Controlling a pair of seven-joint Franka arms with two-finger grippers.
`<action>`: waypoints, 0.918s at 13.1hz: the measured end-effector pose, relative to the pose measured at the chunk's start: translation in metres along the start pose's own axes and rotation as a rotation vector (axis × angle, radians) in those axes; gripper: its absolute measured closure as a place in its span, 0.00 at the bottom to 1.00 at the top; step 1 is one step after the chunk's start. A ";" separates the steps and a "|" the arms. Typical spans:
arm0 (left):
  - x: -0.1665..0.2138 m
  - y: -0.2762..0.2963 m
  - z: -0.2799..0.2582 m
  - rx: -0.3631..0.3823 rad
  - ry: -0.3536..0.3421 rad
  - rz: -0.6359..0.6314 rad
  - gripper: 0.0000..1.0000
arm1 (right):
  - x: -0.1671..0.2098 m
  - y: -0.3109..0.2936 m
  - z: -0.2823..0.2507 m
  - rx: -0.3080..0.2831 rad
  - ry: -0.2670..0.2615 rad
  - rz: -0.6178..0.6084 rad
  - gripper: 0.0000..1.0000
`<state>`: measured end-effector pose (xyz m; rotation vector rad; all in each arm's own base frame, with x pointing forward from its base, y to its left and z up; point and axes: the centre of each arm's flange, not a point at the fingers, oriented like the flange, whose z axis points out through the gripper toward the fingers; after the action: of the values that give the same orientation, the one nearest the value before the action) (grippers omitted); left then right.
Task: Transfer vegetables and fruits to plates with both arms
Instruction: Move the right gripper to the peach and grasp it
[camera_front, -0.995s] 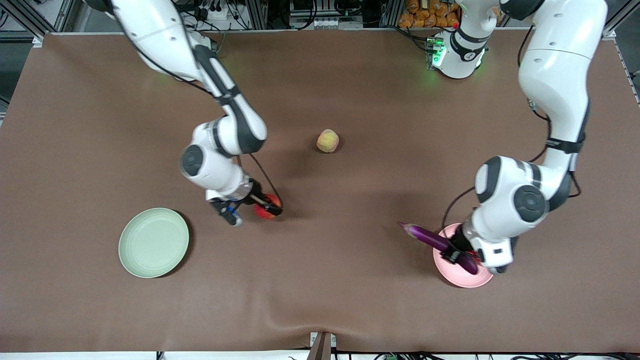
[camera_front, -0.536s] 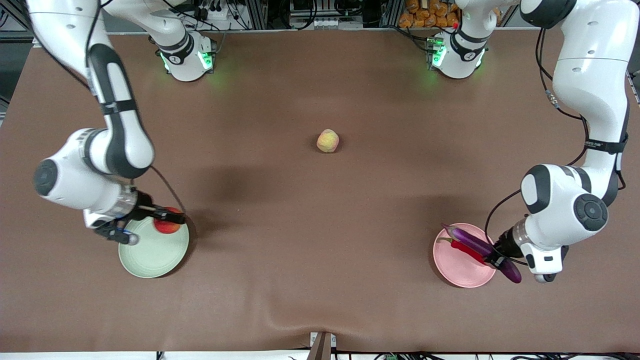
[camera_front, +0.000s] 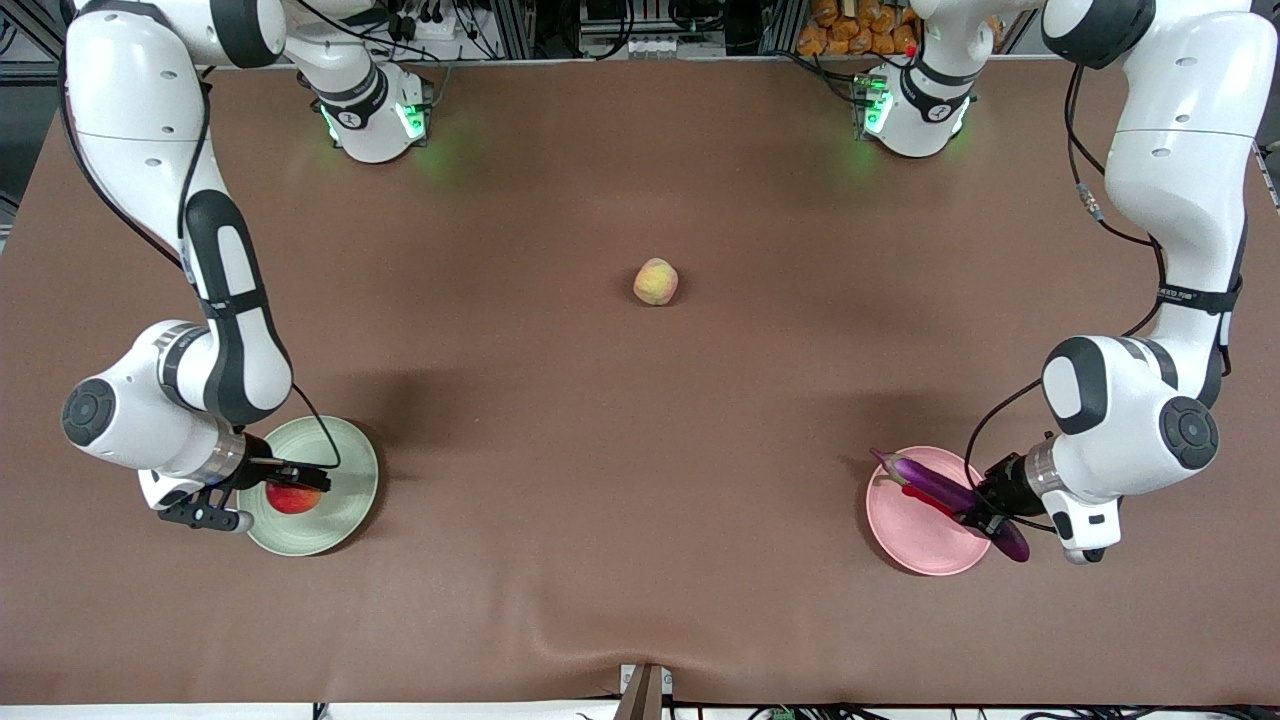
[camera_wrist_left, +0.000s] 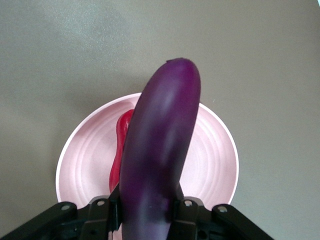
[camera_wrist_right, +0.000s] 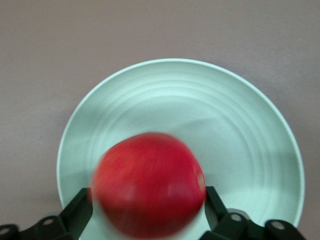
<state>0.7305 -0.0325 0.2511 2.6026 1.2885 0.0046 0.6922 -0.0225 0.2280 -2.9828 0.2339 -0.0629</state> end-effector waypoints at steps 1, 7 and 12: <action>0.000 0.000 0.001 -0.006 -0.010 -0.011 0.63 | -0.003 -0.008 -0.002 0.013 -0.041 -0.006 0.00; 0.013 0.001 0.026 -0.069 -0.012 -0.061 0.63 | -0.064 -0.188 -0.034 0.013 -0.257 0.251 0.00; 0.015 -0.001 0.042 -0.069 -0.020 -0.069 0.63 | -0.209 -0.403 -0.002 -0.084 -0.252 0.453 0.00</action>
<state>0.7430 -0.0290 0.2081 2.4934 1.3469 0.0110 0.5474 0.4042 0.2844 -2.8959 0.8834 0.3776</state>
